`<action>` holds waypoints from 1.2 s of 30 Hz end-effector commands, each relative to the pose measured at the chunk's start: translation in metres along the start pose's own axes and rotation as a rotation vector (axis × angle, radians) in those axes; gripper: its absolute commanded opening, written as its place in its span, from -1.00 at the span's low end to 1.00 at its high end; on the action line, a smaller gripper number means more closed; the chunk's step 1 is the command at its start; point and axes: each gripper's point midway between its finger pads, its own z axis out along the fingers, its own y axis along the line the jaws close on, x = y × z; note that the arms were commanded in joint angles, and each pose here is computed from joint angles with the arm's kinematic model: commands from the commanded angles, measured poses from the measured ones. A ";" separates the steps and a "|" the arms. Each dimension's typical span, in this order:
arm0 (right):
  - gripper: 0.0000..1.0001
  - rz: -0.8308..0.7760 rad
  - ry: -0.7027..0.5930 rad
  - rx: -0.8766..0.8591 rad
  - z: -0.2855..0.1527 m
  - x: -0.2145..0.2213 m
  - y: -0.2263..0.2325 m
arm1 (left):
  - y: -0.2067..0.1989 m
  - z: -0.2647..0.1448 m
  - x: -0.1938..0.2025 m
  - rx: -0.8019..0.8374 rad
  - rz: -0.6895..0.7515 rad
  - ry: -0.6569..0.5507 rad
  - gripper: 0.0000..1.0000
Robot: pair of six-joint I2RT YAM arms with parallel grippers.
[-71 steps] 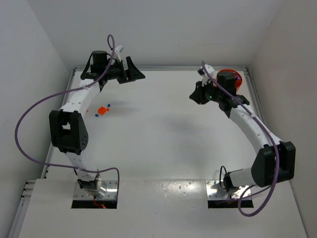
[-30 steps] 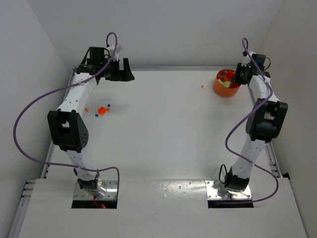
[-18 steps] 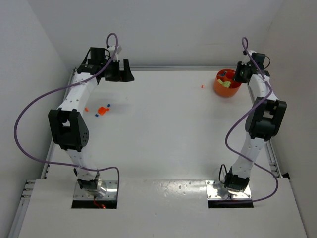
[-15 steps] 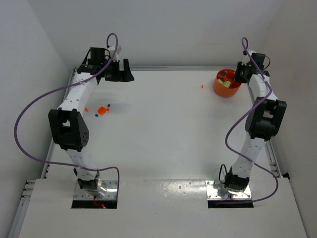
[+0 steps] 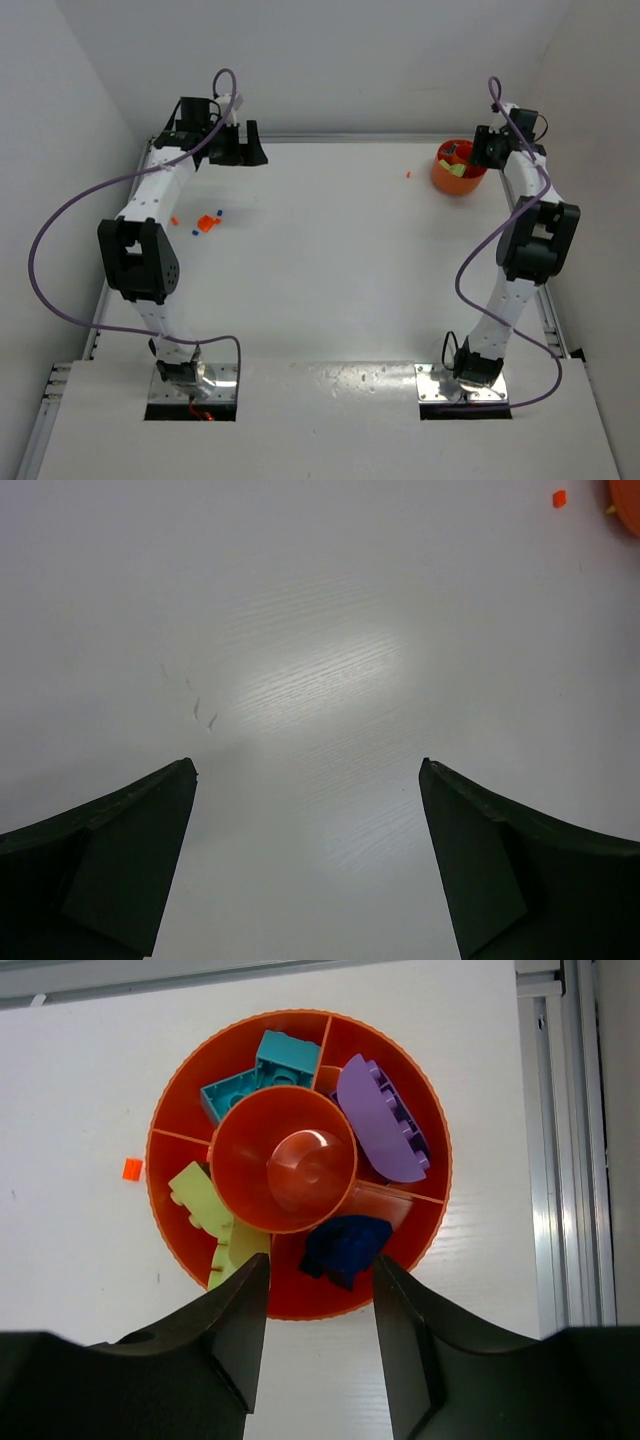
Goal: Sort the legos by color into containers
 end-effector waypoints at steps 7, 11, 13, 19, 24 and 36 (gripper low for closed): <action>-0.07 -0.187 -0.099 -0.253 -0.081 -0.028 0.083 | 0.075 -0.048 0.041 -0.236 0.015 0.084 0.61; -0.07 -0.254 -0.058 -0.348 -0.100 -0.009 0.116 | 0.116 -0.075 0.081 -0.359 -0.006 0.194 0.28; -0.07 -0.290 -0.045 -0.394 -0.110 0.002 0.137 | 0.127 -0.084 0.102 -0.374 0.025 0.258 0.21; -0.07 -0.312 -0.011 -0.479 -0.115 0.023 0.172 | 0.141 -0.094 0.147 -0.349 0.109 0.405 0.38; -0.05 -0.323 -0.015 -0.511 -0.119 0.022 0.188 | 0.155 -0.090 0.166 -0.367 0.150 0.475 0.38; -0.02 -0.343 -0.015 -0.525 -0.118 0.019 0.200 | 0.175 -0.053 0.192 -0.286 0.208 0.541 0.17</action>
